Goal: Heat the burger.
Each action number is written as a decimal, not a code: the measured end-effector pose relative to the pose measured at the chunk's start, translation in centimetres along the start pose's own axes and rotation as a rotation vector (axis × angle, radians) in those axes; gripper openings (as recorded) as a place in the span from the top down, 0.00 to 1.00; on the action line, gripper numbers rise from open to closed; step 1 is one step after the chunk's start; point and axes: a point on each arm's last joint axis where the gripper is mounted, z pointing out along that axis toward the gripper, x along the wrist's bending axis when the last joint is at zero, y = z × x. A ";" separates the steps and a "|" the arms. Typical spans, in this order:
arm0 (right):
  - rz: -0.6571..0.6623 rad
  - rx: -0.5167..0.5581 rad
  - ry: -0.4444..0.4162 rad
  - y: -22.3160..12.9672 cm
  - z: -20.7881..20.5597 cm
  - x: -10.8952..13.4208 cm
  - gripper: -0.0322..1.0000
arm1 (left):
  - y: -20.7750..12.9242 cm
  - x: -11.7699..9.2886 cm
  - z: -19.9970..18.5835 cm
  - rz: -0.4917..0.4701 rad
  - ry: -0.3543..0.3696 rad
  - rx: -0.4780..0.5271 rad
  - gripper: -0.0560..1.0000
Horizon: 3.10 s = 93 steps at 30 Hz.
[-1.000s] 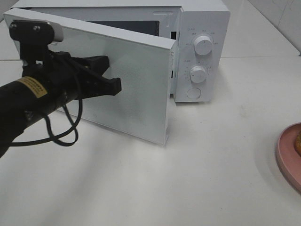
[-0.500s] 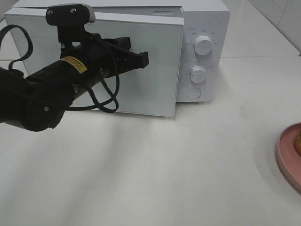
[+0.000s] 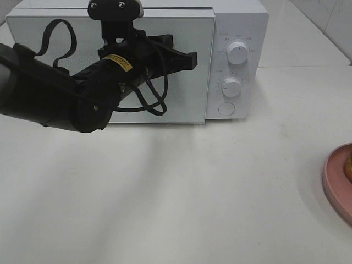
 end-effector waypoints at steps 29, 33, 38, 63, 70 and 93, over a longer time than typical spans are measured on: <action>0.000 0.000 0.000 0.0 0.0 0.0 0.23 | -0.2 -2.0 -3.9 -0.004 -0.082 0.382 0.42; 0.000 0.000 0.000 0.0 0.0 0.0 0.23 | -0.8 -2.5 -5.6 0.029 -0.143 0.621 0.05; 0.000 0.000 0.000 0.0 0.0 0.0 0.23 | -0.8 -2.7 -7.5 0.118 -0.201 0.809 0.02; 0.000 0.000 0.000 0.0 0.0 0.0 0.23 | 8.0 7.7 -17.1 -0.052 0.094 1.223 0.02; 0.000 0.000 0.000 0.0 0.0 0.0 0.23 | 10.6 11.2 -20.4 -0.186 0.227 1.182 0.02; 0.000 0.000 0.000 0.0 0.0 0.0 0.23 | 8.8 9.8 -33.6 -0.194 0.386 0.948 0.02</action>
